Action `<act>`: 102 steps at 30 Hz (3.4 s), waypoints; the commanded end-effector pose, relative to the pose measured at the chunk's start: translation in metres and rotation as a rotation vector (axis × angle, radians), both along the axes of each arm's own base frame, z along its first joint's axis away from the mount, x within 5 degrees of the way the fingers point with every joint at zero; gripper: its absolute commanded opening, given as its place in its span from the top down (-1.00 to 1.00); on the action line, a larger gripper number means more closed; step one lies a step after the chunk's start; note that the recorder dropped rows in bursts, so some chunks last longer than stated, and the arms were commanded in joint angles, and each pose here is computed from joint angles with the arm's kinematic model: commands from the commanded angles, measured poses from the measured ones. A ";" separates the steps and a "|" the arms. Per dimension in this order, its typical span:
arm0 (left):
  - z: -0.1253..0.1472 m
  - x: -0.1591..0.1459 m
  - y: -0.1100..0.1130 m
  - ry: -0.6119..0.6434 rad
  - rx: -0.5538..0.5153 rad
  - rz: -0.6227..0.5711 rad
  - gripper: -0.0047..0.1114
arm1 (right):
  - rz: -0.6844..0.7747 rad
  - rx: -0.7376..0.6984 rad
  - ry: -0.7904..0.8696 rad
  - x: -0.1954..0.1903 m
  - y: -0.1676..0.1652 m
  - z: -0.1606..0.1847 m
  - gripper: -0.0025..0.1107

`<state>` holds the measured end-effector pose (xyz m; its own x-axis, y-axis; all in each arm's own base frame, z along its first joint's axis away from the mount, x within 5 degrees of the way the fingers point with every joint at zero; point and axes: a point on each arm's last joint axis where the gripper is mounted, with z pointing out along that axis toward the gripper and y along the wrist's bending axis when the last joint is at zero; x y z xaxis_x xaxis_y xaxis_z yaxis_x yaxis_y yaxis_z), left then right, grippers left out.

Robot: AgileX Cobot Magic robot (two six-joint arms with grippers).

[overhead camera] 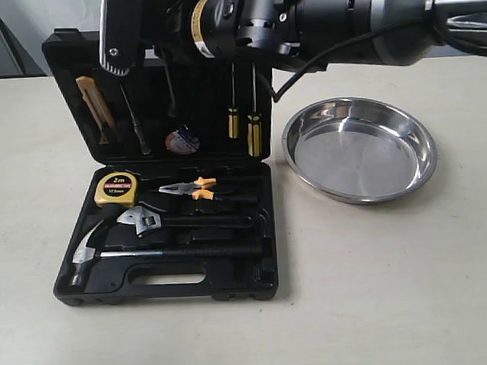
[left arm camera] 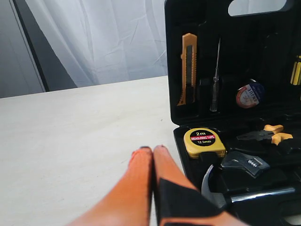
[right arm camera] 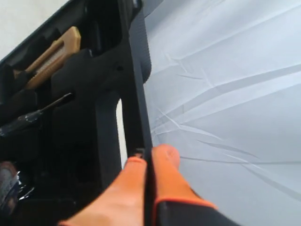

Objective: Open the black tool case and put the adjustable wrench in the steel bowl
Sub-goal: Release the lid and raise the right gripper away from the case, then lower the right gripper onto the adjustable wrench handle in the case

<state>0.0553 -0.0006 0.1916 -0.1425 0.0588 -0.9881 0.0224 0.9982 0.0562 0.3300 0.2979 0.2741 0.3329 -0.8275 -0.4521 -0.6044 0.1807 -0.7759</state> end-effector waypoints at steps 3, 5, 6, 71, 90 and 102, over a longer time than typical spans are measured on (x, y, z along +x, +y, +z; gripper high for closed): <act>0.001 0.000 0.000 0.001 0.003 -0.001 0.91 | -0.086 -0.037 0.081 0.025 -0.019 -0.035 0.83; 0.001 0.000 0.000 0.001 0.003 -0.001 0.91 | -0.152 -0.027 0.108 0.031 -0.026 -0.031 0.43; 0.001 0.000 0.000 0.001 0.003 -0.001 0.91 | -0.172 -0.026 0.117 0.033 -0.028 -0.031 0.27; 0.001 0.000 0.000 0.001 0.003 -0.001 0.91 | -0.134 0.549 0.378 0.032 0.050 -0.020 0.96; 0.001 0.000 0.000 0.001 0.003 -0.001 0.91 | -0.569 0.196 0.975 0.068 -0.076 -0.067 0.96; 0.001 0.000 0.000 0.001 0.003 -0.001 0.91 | -0.342 -0.189 1.246 0.004 -0.040 -0.073 0.96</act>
